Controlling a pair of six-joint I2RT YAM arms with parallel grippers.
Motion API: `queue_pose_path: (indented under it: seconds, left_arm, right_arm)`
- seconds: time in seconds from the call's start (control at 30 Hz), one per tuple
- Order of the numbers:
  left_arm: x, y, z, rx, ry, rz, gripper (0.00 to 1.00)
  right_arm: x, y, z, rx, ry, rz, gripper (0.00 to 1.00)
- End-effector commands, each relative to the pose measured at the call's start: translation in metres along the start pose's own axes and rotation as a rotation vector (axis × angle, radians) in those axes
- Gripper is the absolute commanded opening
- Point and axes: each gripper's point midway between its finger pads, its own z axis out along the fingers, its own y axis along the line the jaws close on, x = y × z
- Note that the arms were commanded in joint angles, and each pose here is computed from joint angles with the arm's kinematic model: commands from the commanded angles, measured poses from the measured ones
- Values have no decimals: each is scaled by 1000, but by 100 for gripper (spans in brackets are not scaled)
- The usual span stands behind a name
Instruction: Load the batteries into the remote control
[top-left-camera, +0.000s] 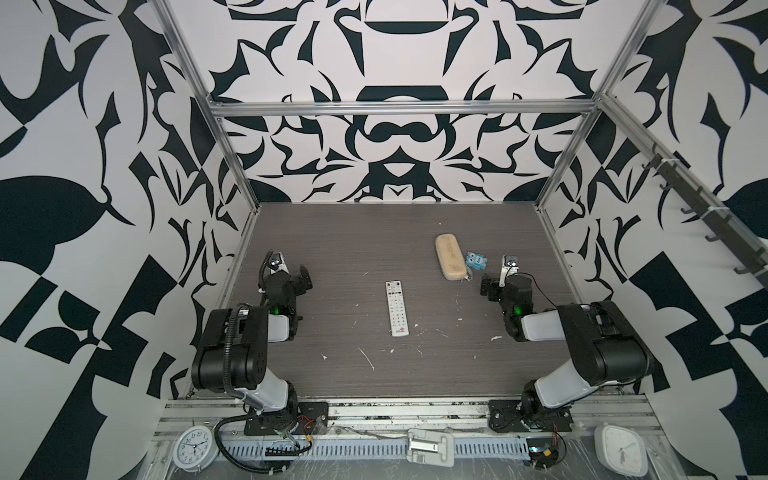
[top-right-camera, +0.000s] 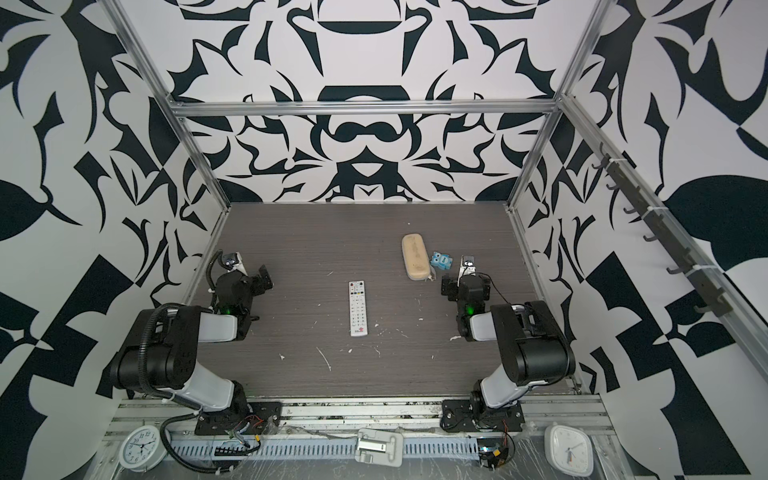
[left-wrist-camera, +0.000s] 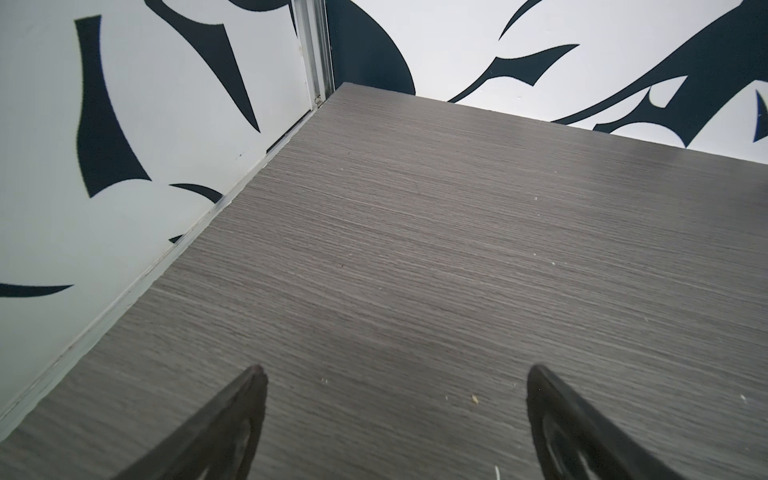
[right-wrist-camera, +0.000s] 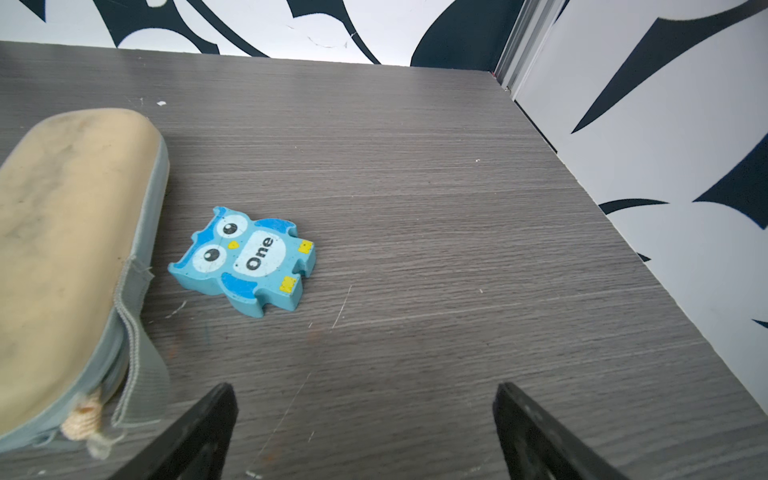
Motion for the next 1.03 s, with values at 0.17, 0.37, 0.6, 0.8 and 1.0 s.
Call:
queue_pose_path:
  seconds: [0.17, 0.37, 0.6, 0.8, 1.0]
  left_arm:
    - [-4, -2, -1, 15, -22, 7, 99]
    - [-3, -1, -1, 15, -20, 8, 99]
    - [-3, -1, -1, 14, -19, 7, 99]
    - [-2, -2, 1, 18, -11, 9, 99]
    - [-2, -3, 2, 22, -4, 8, 99]
  right_arm:
    - [-19, 2, -14, -33, -150, 25, 100]
    - [-19, -11, -8, 92, -86, 26, 100]
    - [-20, -9, -4, 92, -77, 16, 100]
    - [-20, -8, -4, 86, -78, 14, 100]
    - [-19, -8, -3, 86, -73, 11, 100]
